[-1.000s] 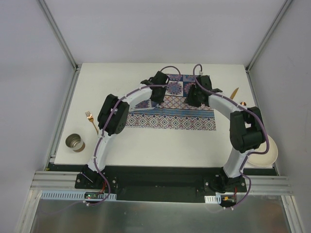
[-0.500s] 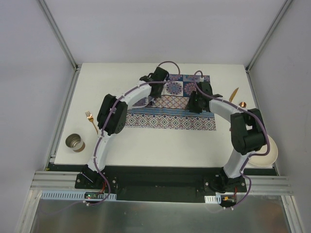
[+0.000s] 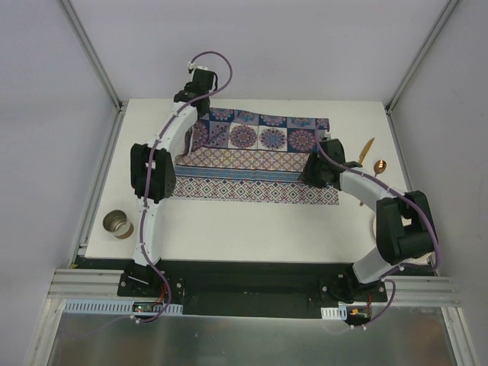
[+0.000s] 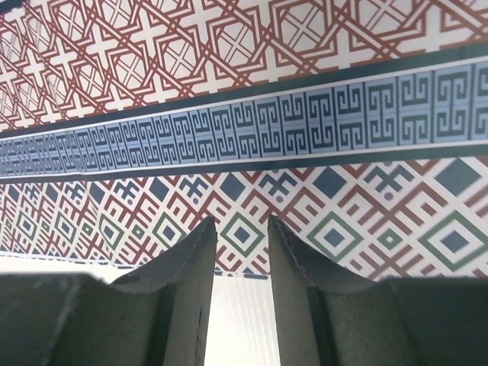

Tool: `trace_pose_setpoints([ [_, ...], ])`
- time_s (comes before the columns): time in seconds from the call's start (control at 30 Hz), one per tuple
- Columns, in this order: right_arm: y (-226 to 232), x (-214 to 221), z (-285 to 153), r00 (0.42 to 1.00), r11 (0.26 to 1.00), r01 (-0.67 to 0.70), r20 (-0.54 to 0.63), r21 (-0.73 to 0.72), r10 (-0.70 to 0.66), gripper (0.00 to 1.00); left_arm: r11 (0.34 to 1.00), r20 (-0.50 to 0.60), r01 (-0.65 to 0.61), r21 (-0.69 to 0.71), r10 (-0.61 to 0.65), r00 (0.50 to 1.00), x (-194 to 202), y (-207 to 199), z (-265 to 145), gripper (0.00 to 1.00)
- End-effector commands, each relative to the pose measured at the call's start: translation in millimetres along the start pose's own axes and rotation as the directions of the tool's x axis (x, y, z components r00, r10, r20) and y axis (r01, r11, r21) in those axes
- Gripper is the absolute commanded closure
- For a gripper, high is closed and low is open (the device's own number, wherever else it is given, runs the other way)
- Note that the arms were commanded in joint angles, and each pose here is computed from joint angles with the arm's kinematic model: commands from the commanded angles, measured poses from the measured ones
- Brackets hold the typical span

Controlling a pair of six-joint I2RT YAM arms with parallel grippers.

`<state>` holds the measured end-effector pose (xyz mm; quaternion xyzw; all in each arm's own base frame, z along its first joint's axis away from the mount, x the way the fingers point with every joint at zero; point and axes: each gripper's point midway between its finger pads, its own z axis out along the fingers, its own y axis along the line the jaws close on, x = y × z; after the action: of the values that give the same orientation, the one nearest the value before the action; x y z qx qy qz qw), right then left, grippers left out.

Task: Set the dinner table for one person
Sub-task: Flatten out the napkin at the center of the board.

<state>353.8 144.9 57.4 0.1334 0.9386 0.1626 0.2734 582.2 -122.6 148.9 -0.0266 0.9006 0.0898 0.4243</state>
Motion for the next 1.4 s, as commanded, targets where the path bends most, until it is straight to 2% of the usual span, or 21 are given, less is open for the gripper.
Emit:
trace_pose_setpoints([
  [0.0,4.9,-14.5,-21.4,0.997,1.0,0.002,0.083,-0.031,0.0,0.64,0.992,0.071,0.082,-0.097,-0.075,0.995,-29.0,33.4,2.0,1.0],
  [0.17,-1.6,-6.0,-22.1,0.998,1.0,0.009,0.063,-0.015,-0.008,0.64,0.984,0.073,0.118,-0.132,-0.109,0.991,-31.2,56.9,20.2,1.0],
  [0.27,-4.1,-2.6,-23.0,0.998,1.0,0.009,0.059,-0.011,-0.008,0.65,0.985,0.069,0.103,-0.135,-0.095,0.993,-28.0,61.6,31.2,0.61],
  [0.3,-3.6,-2.3,-23.9,0.998,1.0,0.009,0.06,-0.015,-0.008,0.65,0.986,0.066,0.089,-0.138,-0.081,0.995,-26.7,61.8,33.0,0.35],
  [0.4,-2.7,-0.9,-26.2,0.998,1.0,0.008,0.061,-0.022,-0.006,0.66,0.988,0.065,0.071,-0.14,-0.063,0.996,-26.0,62.5,34.1,0.03],
  [0.53,-2.4,-0.9,-31.4,0.997,1.0,0.005,0.074,-0.027,-0.003,0.67,0.989,0.064,0.083,-0.126,-0.075,0.995,-24.4,61.3,28.0,0.01],
  [0.67,0.8,-1.3,-26.5,0.997,0.999,0.01,0.081,-0.033,-0.007,0.67,0.991,0.061,0.132,-0.03,-0.13,0.99,-27.8,45.8,9.0,0.01],
  [0.73,12.1,-10.9,-21.2,0.996,0.998,0.02,0.09,-0.057,-0.015,0.68,0.988,0.02,0.152,0.012,-0.152,0.988,-11.0,32.2,8.0,0.01],
  [0.8,15.3,-9.7,-3.4,0.998,0.998,0.041,0.052,-0.05,-0.038,0.68,0.983,-0.003,0.171,0.073,-0.171,0.985,-3.6,11.2,-1.6,0.01],
  [0.83,30.3,-25.4,-2.3,0.996,0.995,0.056,0.072,-0.077,-0.05,0.68,0.981,-0.03,0.169,0.091,-0.167,0.986,9.8,3.7,-0.2,0.01],
  [0.9,33.9,-27.6,18.3,0.997,0.995,0.064,0.036,-0.073,-0.061,0.68,0.969,-0.065,0.2,0.143,-0.193,0.979,21.4,-14.4,-5.2,0.01],
  [0.97,55.8,-49.5,25.4,0.996,0.99,0.074,0.053,-0.12,-0.068,0.68,0.956,-0.108,0.233,0.177,-0.216,0.97,39.7,-26.5,-1.2,0.01],
  [1.03,58.2,-48.5,49.8,0.997,0.99,0.072,0.003,-0.119,-0.072,0.68,0.949,-0.139,0.236,0.207,-0.21,0.968,52.0,-34.9,2.5,0.01],
  [1.07,79.5,-71.8,48.5,0.996,0.982,0.085,0.038,-0.166,-0.08,0.68,0.949,-0.144,0.238,0.206,-0.211,0.967,55.9,-36.6,6.7,0.01],
  [1.1,75.9,-67.3,67.3,0.997,0.985,0.077,-0.003,-0.153,-0.079,0.68,0.949,-0.142,0.233,0.211,-0.206,0.968,56.3,-37.8,8.9,0.01],
  [1.27,101.1,-101.7,72.7,1.0,0.973,0.025,-0.011,-0.228,-0.028,0.68,0.942,-0.134,0.244,0.229,-0.218,0.967,50.6,-39.1,31.7,0.01],
  [1.37,106.1,-115.4,64.6,1.0,0.967,0.02,0.011,-0.256,-0.017,0.68,0.922,-0.153,0.307,0.238,-0.276,0.949,47.1,-34.2,48.9,0.01],
])
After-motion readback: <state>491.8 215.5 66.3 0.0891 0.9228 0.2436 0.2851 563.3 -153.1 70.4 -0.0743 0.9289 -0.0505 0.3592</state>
